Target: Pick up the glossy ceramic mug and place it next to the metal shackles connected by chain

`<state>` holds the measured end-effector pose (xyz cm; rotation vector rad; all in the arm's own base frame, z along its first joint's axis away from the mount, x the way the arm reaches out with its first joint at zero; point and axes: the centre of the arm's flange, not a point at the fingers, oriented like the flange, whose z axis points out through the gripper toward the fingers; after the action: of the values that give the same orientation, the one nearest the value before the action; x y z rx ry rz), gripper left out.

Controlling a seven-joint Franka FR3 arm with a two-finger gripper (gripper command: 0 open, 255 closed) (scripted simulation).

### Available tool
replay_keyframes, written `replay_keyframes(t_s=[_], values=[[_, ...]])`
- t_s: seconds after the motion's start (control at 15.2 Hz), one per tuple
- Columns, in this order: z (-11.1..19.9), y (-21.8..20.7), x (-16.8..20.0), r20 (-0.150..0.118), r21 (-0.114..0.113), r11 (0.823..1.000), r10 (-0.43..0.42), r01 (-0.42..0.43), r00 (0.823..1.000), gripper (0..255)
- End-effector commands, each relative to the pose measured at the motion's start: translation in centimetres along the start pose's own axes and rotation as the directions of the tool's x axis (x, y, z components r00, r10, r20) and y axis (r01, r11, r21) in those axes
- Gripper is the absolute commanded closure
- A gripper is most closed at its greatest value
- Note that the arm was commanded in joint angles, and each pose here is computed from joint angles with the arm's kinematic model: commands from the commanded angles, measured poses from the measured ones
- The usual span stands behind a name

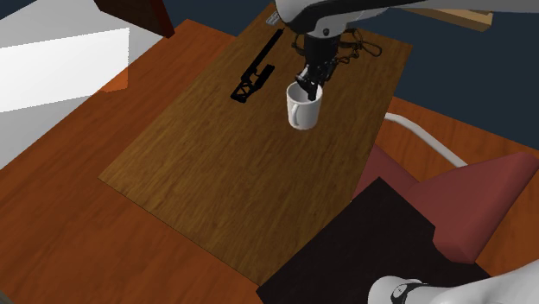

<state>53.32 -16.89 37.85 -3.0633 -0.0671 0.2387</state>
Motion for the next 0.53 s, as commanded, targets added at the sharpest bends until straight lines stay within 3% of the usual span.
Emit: replay_keyframes(t_s=[0.0, 0.46], values=[[-0.3, 2.5, 0.5, 0.000, 0.000, 1.000, -0.002, 0.002, 1.000, 255], [-1.1, 11.6, 1.1, 0.000, 0.000, 1.000, -0.002, 0.002, 1.000, 255]])
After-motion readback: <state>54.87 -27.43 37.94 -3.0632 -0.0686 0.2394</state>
